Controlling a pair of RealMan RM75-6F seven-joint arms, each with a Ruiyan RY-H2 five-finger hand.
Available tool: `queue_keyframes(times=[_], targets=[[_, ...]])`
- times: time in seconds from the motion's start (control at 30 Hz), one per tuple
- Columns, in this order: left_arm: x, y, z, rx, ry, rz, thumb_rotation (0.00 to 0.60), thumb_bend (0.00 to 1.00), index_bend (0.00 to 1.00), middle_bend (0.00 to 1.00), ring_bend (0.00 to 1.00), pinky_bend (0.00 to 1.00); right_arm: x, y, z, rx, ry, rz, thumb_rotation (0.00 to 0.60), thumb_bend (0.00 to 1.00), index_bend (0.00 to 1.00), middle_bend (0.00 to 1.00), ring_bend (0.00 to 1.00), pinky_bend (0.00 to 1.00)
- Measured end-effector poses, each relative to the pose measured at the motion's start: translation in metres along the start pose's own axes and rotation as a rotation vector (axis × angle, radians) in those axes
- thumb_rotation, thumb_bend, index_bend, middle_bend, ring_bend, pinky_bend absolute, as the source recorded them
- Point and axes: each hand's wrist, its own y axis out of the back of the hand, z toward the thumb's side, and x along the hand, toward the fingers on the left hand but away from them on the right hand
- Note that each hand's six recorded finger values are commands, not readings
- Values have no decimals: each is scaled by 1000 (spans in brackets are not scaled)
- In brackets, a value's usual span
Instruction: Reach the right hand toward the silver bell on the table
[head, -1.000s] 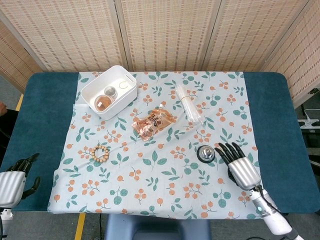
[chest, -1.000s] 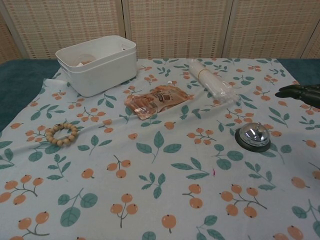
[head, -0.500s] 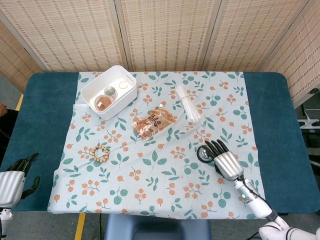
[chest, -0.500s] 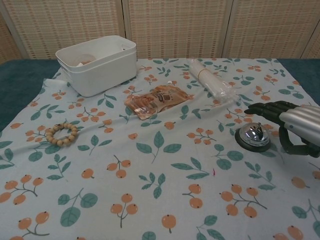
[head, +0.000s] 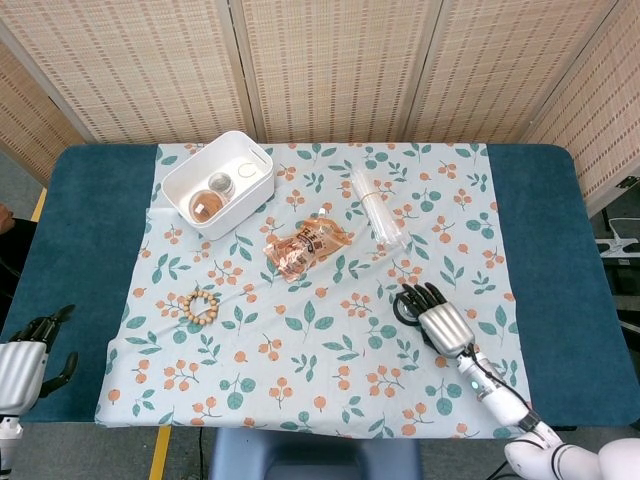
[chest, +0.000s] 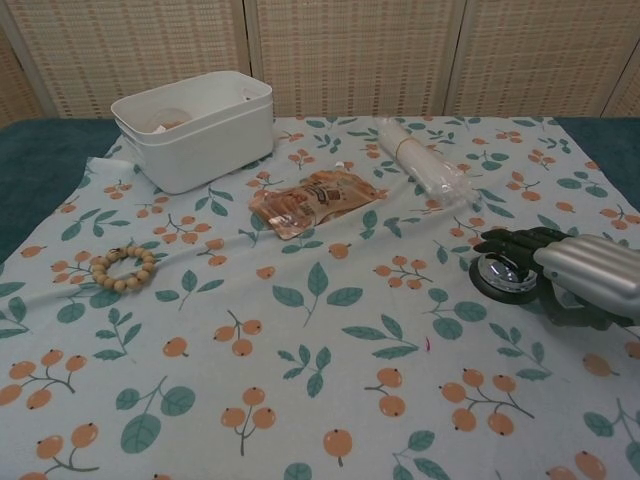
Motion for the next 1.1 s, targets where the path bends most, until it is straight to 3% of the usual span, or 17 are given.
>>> queue_keyframes(times=[0.2,0.4,0.57,0.73,1.03,1.1], targets=[[0,0,-1,0,2,1,600,425,139,261,247,464,-3,-10,-8,18,-19,25,600,1000,0,0,0,0],[0,0,-1,1,0,0,600,427,138,261,247,465,8,12,-4,-11,0,-69,600,1000,0,0,0,0],[0,-1,-1,3,0,-4,600,425,138,261,247,465,38,44,-11,-21,-2,-161,600,1000,0,0,0,0],[-1,-1,0,5,1,-3,600,424,138,261,247,465,78,74,-34,33,-53,-228,600,1000,0,0,0,0],[0,-3,4,16,-11,-7,600,426,139,261,247,465,120,83,-63,68,-143,-242,600,997,0,0,0,0],[0,-2,4,17,-13,-3,600,425,138,261,247,465,125,84,-68,59,-164,-247,600,941,0,0,0,0]])
